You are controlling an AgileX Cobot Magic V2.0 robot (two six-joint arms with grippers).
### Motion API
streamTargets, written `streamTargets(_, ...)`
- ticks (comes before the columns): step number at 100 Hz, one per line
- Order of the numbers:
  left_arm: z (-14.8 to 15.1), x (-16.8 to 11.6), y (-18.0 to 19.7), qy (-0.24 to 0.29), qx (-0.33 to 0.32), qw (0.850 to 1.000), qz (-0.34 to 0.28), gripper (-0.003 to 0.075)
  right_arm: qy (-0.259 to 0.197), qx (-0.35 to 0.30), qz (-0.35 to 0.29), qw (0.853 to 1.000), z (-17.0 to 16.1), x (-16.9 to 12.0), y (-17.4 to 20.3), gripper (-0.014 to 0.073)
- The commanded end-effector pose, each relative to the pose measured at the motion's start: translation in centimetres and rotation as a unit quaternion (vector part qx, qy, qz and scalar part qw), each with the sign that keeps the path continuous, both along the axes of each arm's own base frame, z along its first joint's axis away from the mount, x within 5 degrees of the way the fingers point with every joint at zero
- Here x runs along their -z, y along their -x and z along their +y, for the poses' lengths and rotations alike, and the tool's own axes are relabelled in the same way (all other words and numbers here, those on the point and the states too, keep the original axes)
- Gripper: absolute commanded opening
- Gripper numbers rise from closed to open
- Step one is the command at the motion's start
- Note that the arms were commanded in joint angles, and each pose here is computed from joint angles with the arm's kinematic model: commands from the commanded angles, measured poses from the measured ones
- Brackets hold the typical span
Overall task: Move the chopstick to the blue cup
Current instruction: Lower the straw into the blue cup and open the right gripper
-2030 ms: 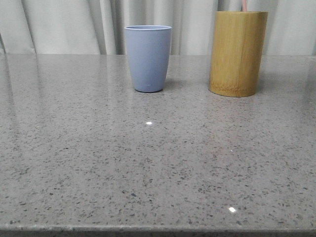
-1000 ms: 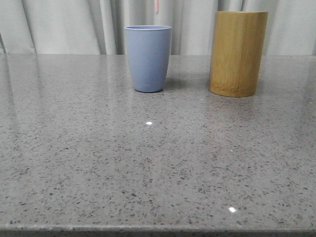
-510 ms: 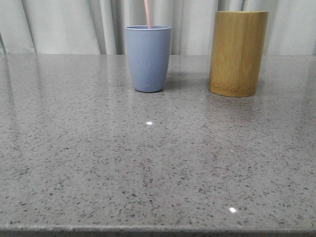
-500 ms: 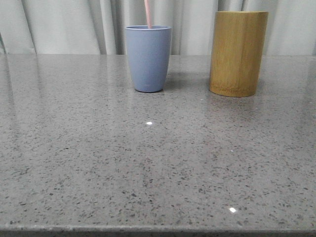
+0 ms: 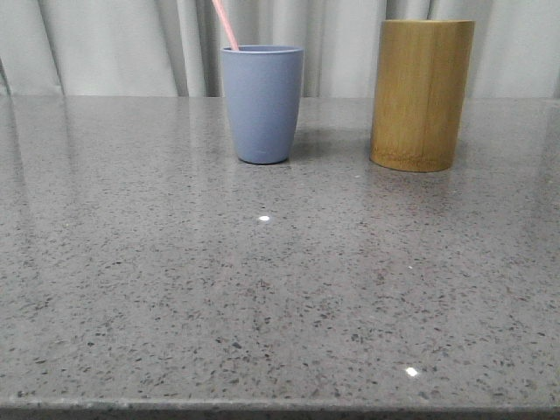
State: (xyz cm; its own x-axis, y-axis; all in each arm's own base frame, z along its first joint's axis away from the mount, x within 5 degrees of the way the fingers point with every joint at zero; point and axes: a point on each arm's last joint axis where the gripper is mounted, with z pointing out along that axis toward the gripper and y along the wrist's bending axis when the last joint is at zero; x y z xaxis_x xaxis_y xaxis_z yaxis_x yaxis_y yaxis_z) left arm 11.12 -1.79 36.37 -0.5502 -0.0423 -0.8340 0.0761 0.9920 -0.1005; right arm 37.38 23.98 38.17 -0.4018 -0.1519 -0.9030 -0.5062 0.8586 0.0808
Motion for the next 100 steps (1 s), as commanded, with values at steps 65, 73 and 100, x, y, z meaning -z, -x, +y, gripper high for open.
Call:
streamTargets(65, 0.0, -1.2, -0.1, 0.012, -0.002, 0.999, -0.035, 0.0316, -0.015, 0.131, -0.051, 0.99, -14.1, -8.3, 5.9, 0.0154)
streamTargets(73, 0.0, -1.3, -0.1, 0.013, -0.001, 0.999, -0.042, 0.0316, -0.013, 0.145, -0.054, 0.988, -15.5, -8.2, 7.5, 0.0154)
streamTargets(100, -0.1, -1.7, -0.3, 0.017, 0.0, 0.998, -0.063, 0.0316, -0.011, 0.174, -0.082, 0.981, -18.7, -6.9, 13.5, 0.0154)
